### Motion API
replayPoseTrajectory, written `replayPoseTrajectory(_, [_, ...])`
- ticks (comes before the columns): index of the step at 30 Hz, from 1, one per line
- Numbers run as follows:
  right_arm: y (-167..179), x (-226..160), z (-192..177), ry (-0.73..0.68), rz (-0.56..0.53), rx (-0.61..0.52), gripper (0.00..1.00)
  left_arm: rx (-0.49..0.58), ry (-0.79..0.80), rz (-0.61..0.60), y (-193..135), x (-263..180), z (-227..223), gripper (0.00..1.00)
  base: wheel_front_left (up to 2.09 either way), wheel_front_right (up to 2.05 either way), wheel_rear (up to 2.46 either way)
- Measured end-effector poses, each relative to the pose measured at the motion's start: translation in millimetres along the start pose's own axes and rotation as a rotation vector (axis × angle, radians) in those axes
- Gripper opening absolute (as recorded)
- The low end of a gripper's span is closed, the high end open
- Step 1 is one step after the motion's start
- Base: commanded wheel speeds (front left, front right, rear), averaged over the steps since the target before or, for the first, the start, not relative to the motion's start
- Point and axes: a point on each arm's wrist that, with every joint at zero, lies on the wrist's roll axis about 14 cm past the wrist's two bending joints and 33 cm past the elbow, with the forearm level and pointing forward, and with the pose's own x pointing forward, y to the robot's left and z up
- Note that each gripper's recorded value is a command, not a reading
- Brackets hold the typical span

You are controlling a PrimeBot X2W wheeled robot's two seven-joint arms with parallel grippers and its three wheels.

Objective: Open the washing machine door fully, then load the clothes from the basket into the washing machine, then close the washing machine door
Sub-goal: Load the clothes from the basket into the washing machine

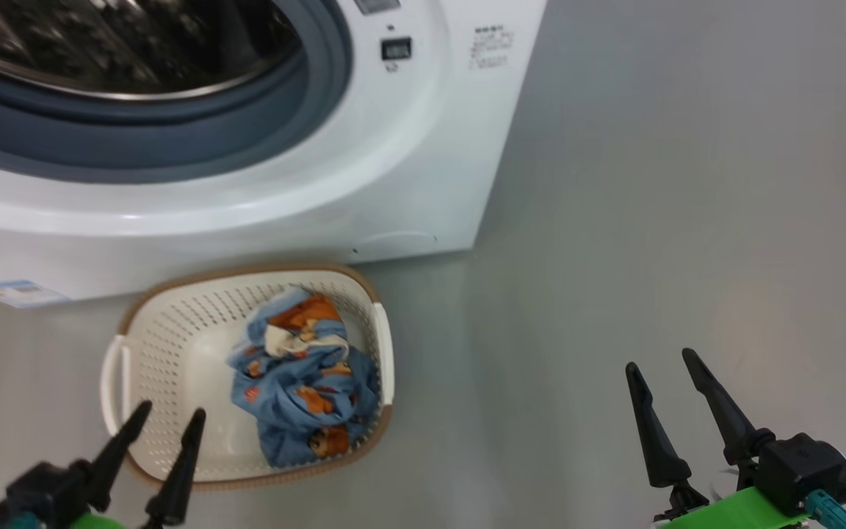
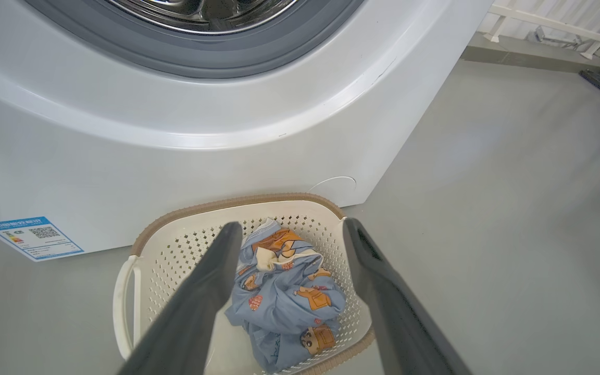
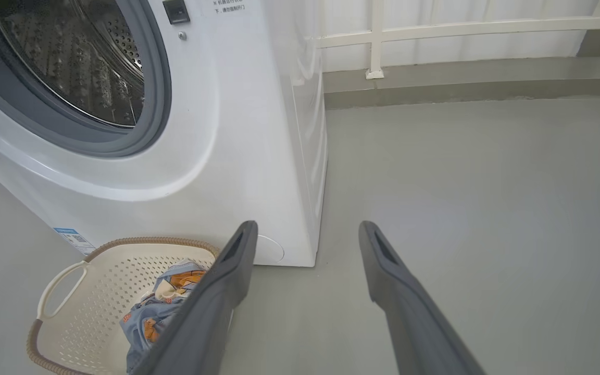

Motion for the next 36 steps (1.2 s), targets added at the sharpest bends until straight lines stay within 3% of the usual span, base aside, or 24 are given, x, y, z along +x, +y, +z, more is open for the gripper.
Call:
replayPoseTrajectory(12, [-18,7,-34,0.096,-0.06,0.029,1.0,0.003,0.15,-0.086,18,58,-37,1.0,0.0,0.0,0.0])
replayPoseTrajectory(21, [-29,10,-64,0.181,-0.097,0.036,1.0,0.015,0.3,-0.14,34,94,-89,1.0,0.0,0.0,0.0])
replayPoseTrajectory(36, [-42,14,-102,0.281,-0.133,0.026,1.0,-0.033,0.54,-0.181,49,112,-177,1.0,0.0,0.0,0.0])
